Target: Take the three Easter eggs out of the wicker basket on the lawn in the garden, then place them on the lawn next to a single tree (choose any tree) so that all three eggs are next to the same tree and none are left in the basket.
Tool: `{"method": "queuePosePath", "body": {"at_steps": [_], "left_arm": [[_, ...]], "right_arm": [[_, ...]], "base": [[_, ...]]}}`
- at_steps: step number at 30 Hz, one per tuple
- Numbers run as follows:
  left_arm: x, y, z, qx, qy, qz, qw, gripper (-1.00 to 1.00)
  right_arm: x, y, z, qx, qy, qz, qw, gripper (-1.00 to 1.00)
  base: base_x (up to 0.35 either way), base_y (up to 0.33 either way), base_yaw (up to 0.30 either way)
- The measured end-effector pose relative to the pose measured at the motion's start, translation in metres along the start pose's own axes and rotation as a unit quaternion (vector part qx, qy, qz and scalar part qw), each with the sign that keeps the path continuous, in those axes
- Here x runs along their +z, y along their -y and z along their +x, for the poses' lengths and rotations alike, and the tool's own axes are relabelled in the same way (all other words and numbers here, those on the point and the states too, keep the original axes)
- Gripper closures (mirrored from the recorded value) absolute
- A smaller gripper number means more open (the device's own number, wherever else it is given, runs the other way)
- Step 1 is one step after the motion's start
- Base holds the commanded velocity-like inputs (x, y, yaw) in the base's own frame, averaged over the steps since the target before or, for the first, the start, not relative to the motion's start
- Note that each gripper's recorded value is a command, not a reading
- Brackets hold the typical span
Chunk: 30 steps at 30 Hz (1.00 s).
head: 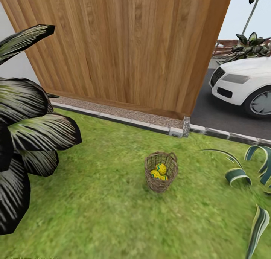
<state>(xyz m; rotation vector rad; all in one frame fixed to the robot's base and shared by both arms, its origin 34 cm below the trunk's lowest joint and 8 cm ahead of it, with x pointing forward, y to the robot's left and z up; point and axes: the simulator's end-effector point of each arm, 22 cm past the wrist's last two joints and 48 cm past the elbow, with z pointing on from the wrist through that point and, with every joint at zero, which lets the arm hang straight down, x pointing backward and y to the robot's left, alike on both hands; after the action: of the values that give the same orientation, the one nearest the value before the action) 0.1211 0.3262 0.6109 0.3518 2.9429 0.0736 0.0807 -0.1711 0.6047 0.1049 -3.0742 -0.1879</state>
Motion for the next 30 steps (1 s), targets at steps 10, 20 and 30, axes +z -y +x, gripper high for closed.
{"method": "queuePosePath", "body": {"at_steps": [10,20,30], "left_arm": [[-0.0003,0.0003,0.0017,0.0,-0.002,0.001,1.0,-1.0],[-0.0006,0.0009,0.0033,0.0,-0.005,0.001,1.0,-1.0],[-0.0009,0.0013,0.0049,0.0,-0.007,0.002,1.0,-1.0]], "right_arm": [[0.0,-0.0009,0.0015,0.0,-0.002,0.0,1.0,-1.0],[-0.0001,-0.0017,0.0033,0.001,-0.005,-0.001,1.0,-1.0],[0.0,-0.0066,0.0036,0.003,-0.006,-0.004,1.0,-1.0]], "base": [[0.229,-0.191,0.28],[0.182,-0.227,0.28],[0.111,-0.25,0.28]]}}
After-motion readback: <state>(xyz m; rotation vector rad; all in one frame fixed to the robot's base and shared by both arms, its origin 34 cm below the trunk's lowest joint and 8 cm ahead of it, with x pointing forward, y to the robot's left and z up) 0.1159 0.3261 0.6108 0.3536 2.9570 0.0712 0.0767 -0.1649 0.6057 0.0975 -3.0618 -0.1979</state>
